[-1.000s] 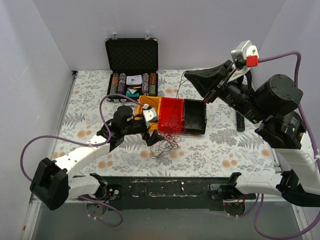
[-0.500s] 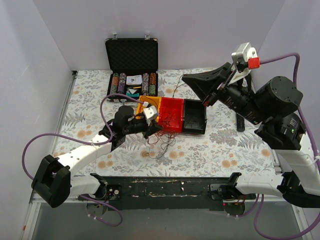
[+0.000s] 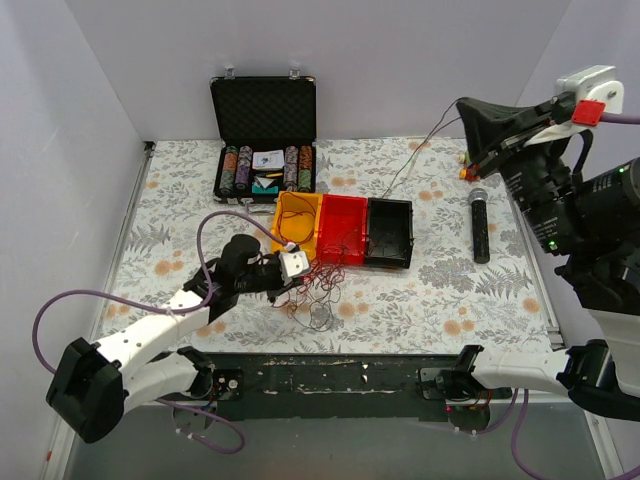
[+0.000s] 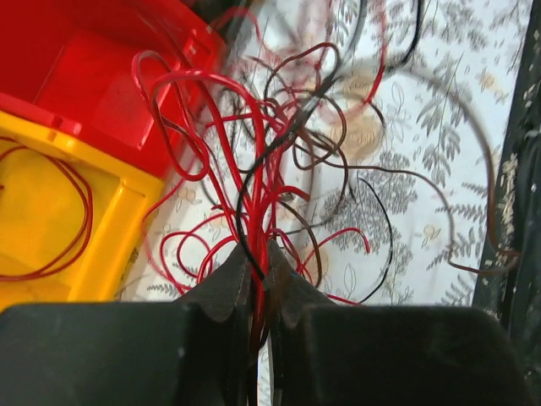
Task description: Untangle the cables
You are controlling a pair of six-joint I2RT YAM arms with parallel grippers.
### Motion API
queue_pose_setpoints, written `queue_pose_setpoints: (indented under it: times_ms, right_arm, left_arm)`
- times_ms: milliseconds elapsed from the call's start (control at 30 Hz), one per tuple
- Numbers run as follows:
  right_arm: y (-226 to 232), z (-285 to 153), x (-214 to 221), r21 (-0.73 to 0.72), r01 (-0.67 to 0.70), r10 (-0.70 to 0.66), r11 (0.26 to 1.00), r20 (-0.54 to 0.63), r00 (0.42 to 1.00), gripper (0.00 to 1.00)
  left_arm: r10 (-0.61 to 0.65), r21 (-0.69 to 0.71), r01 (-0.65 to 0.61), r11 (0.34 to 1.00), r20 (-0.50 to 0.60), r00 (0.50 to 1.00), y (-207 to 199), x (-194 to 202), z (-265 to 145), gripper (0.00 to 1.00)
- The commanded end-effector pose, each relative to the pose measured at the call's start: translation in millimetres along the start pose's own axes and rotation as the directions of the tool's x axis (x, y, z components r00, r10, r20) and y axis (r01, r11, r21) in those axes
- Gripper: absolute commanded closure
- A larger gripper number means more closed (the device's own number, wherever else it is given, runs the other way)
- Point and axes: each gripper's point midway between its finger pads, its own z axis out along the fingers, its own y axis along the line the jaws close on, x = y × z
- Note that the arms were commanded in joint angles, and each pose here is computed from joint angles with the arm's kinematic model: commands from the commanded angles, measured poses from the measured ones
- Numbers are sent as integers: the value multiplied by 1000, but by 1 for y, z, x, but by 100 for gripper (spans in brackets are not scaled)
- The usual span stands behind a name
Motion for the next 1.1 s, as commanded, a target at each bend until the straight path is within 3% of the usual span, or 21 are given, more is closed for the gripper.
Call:
queue_pose_setpoints:
  times_ms: [0,200,533,933,1067]
  right_arm:
    - [-69,-21,-42,315,65,-94,947,75,993,99]
    - [-104,-44,-78,446,36,-111,894,143,983,99]
    - [-143,-72,-95,630,78,-190,773,113,975,99]
    - [-155,-85,-107,664,79,-198,743,106,974,99]
    - [-170,-102,-121,722,58,-215,689,127,968,99]
  left_arm:
    - [107,5,-107,994,-104,989,-7,32,-13,100]
    - [161,4,-162,987,-147,976,-10,49,-21,100]
    - [297,-7,-308,951,-253,921,-8,86,-36,100]
    - [320,-20,-337,941,-268,909,-5,89,-40,100]
    - [335,-43,-368,929,-327,884,3,105,-41,100]
